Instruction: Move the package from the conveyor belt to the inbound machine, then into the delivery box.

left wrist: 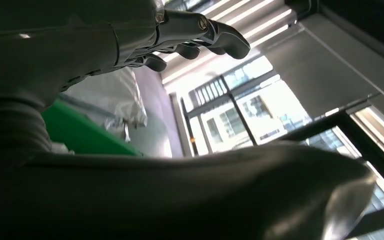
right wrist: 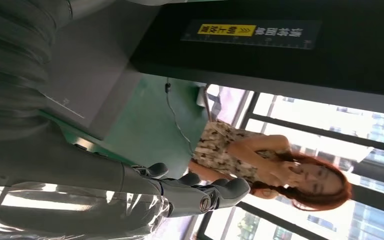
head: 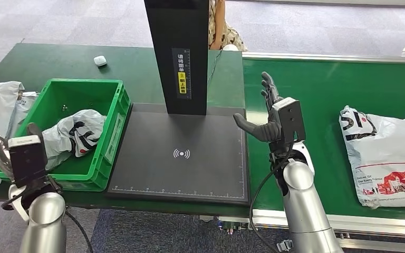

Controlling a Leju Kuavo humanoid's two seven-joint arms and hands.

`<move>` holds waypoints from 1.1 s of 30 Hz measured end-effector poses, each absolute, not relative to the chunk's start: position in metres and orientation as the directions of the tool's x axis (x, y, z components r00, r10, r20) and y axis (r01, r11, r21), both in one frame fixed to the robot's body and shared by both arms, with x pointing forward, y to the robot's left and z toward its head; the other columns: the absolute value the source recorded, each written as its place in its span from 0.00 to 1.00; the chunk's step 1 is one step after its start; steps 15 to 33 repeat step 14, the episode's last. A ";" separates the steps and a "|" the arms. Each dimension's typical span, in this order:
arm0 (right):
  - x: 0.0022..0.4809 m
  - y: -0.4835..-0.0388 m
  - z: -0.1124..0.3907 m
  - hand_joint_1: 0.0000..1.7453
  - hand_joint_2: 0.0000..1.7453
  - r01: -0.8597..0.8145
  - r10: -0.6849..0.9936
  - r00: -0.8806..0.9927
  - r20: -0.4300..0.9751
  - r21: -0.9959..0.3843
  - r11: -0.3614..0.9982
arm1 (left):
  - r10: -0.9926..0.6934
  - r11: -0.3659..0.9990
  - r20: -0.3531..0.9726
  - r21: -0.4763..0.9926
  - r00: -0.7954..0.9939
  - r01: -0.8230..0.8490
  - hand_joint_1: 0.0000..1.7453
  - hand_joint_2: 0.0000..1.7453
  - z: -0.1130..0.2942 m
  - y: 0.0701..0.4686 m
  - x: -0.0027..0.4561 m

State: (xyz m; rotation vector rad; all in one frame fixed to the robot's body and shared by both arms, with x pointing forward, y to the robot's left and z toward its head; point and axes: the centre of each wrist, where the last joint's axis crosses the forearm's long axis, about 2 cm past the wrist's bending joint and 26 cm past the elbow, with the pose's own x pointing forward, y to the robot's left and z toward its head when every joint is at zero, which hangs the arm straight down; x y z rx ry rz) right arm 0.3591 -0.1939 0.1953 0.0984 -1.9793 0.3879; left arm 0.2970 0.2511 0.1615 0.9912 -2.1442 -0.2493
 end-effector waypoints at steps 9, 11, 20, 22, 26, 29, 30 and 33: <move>0.347 -0.182 0.162 0.00 1.00 -0.282 0.198 -0.275 0.941 -0.275 0.919 | -0.077 0.993 0.884 0.111 -0.462 0.048 0.00 0.00 0.140 0.221 0.274; 0.346 -0.181 0.160 0.00 1.00 -0.285 0.199 -0.265 0.943 -0.274 0.919 | -0.077 0.993 0.884 0.109 -0.461 0.044 0.00 0.00 0.139 0.220 0.273; 0.346 -0.180 0.158 0.00 1.00 -0.288 0.199 -0.257 0.946 -0.272 0.918 | -0.075 0.993 0.885 0.107 -0.459 0.044 0.00 0.00 0.137 0.220 0.271; 0.346 -0.180 0.158 0.00 1.00 -0.288 0.199 -0.257 0.946 -0.272 0.918 | -0.075 0.993 0.885 0.107 -0.459 0.044 0.00 0.00 0.137 0.220 0.271; 0.346 -0.180 0.158 0.00 1.00 -0.288 0.199 -0.257 0.946 -0.272 0.918 | -0.075 0.993 0.885 0.107 -0.459 0.044 0.00 0.00 0.137 0.220 0.271; 0.346 -0.180 0.158 0.00 1.00 -0.288 0.199 -0.257 0.946 -0.272 0.918 | -0.075 0.993 0.885 0.107 -0.459 0.044 0.00 0.00 0.137 0.220 0.271; 0.346 -0.180 0.158 0.00 1.00 -0.288 0.199 -0.257 0.946 -0.272 0.918 | -0.075 0.993 0.885 0.107 -0.459 0.044 0.00 0.00 0.137 0.220 0.271; 0.346 -0.180 0.158 0.00 1.00 -0.288 0.199 -0.257 0.946 -0.272 0.918 | -0.075 0.993 0.885 0.107 -0.459 0.044 0.00 0.00 0.137 0.220 0.271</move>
